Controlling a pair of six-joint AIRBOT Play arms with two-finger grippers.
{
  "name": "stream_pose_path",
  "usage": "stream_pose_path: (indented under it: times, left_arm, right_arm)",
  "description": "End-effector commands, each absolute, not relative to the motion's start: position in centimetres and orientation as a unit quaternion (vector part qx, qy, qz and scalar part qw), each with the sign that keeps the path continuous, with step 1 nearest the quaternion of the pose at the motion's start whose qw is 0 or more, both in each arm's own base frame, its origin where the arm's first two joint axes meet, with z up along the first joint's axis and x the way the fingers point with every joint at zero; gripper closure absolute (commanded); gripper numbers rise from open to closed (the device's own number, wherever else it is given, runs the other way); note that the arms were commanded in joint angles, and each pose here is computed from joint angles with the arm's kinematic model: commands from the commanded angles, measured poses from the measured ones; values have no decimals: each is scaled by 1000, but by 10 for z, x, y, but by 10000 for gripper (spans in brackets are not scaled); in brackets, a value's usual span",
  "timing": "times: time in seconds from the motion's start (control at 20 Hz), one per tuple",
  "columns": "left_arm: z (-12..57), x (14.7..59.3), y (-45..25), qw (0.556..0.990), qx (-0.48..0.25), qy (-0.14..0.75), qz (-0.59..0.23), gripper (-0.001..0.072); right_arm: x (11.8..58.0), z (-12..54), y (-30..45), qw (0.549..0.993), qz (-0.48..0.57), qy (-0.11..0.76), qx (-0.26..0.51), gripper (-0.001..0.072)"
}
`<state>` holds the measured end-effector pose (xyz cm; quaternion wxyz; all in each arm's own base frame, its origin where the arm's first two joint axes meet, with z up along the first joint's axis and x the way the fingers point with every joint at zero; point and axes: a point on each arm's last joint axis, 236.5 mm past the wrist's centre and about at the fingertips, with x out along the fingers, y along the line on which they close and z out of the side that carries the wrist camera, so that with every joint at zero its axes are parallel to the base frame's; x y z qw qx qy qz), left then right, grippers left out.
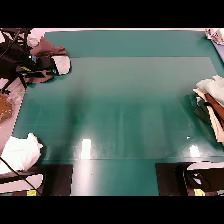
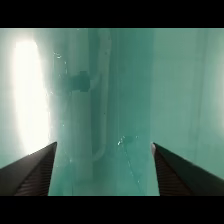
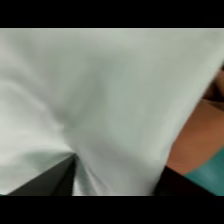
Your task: Fold the shirts.
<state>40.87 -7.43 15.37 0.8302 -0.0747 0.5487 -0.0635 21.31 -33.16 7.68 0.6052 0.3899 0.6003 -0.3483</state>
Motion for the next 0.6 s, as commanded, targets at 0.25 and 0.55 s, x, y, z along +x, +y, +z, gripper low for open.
stream_pose_path:
  times: [0.25, 0.55]
  left_arm:
    - [153, 406, -74, 828, -73, 552, -63, 35]
    - [152, 404, -73, 824, -72, 558, -63, 35]
  right_arm:
    - [252, 186, -348, 724, -381, 489, 303, 12]
    - [377, 264, -214, 889, -98, 324, 309, 32]
